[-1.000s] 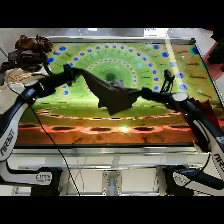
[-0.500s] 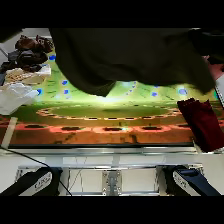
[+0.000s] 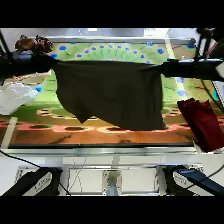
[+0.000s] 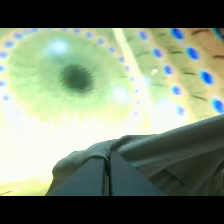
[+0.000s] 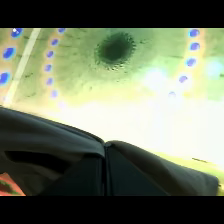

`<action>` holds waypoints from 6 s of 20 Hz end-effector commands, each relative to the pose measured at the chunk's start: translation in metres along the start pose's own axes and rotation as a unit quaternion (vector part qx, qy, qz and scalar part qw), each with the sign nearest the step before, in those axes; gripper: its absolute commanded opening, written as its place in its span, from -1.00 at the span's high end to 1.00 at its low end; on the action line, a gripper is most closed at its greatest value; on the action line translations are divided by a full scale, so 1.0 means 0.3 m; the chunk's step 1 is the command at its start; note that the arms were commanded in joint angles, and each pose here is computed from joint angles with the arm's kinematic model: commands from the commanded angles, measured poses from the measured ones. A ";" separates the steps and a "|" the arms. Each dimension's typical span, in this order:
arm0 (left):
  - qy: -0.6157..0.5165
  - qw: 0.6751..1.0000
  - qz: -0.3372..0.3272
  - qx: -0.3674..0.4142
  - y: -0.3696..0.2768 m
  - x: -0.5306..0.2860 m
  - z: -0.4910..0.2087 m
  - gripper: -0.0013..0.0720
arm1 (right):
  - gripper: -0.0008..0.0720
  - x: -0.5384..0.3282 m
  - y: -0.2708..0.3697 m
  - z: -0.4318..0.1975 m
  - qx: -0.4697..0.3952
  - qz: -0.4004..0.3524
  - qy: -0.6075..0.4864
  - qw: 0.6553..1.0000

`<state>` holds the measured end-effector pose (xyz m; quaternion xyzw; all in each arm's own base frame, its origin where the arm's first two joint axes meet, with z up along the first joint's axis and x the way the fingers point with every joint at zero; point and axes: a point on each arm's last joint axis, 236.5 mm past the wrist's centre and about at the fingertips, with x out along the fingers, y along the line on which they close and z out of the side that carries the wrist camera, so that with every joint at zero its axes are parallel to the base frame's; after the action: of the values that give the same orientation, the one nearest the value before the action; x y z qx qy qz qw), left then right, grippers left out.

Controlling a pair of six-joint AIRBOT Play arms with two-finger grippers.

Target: Fold the shirts.

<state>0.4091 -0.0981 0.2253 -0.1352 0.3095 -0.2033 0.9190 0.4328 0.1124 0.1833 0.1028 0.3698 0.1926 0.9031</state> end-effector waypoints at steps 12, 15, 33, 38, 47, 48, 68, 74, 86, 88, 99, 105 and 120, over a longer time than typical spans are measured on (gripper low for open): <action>-0.098 0.980 0.135 -0.109 0.566 0.534 -0.017 0.94 | 0.89 0.527 -0.396 0.183 0.103 -0.104 -0.230 0.962; -0.141 0.976 0.135 -0.094 0.563 0.516 0.111 -0.21 | 0.27 0.493 -0.425 0.234 0.101 -0.118 -0.269 0.951; 0.003 0.999 0.015 -0.049 0.276 0.453 0.025 -0.69 | -0.32 0.410 -0.551 -0.230 0.136 -0.128 0.066 0.980; 0.028 0.999 -0.002 -0.023 0.241 0.466 -0.017 -0.69 | -0.33 0.108 -0.701 -0.415 0.079 -0.258 0.213 0.939; 0.041 0.984 -0.058 0.161 -0.052 0.657 -0.133 -0.69 | -0.33 0.122 -0.478 -0.915 0.151 -0.123 0.359 0.913; 0.045 0.984 -0.062 0.162 -0.066 0.671 -0.150 -0.69 | -0.33 0.146 -0.457 -0.945 0.162 -0.108 0.355 0.915; 0.111 0.985 -0.106 -0.074 -0.053 0.955 -0.375 -0.37 | 0.89 -0.031 -0.134 -0.631 0.132 0.006 0.126 0.983; 0.088 0.978 -0.152 -0.116 -0.124 1.059 -0.343 -0.38 | 0.89 -0.365 -0.078 -0.663 0.140 -0.087 0.063 0.984; 0.313 0.943 -0.082 0.080 -0.016 1.002 -0.636 -0.42 | 0.89 -0.487 -0.149 -0.686 0.146 -0.168 0.022 0.975; 0.346 0.930 -0.090 0.087 -0.017 0.993 -0.704 -0.42 | 0.89 -0.485 -0.147 -0.675 0.146 -0.166 0.016 0.975; 0.326 0.936 -0.050 0.121 0.051 1.031 -0.683 -0.42 | 0.89 -0.474 -0.120 -0.632 0.149 -0.144 -0.009 0.978; 0.332 0.935 -0.076 0.094 -0.001 1.019 -0.694 0.80 | 0.89 -0.474 -0.120 -0.608 0.147 -0.141 -0.024 0.979; 0.093 0.974 -0.050 0.200 -0.250 0.550 0.086 0.94 | 0.89 -0.614 -0.190 -0.417 0.080 -0.212 -0.121 0.966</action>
<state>0.5302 -0.2644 0.1058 0.0158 0.4097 -0.3496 0.8424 0.2377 0.0045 0.1632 0.1537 0.3191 -0.0260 0.9348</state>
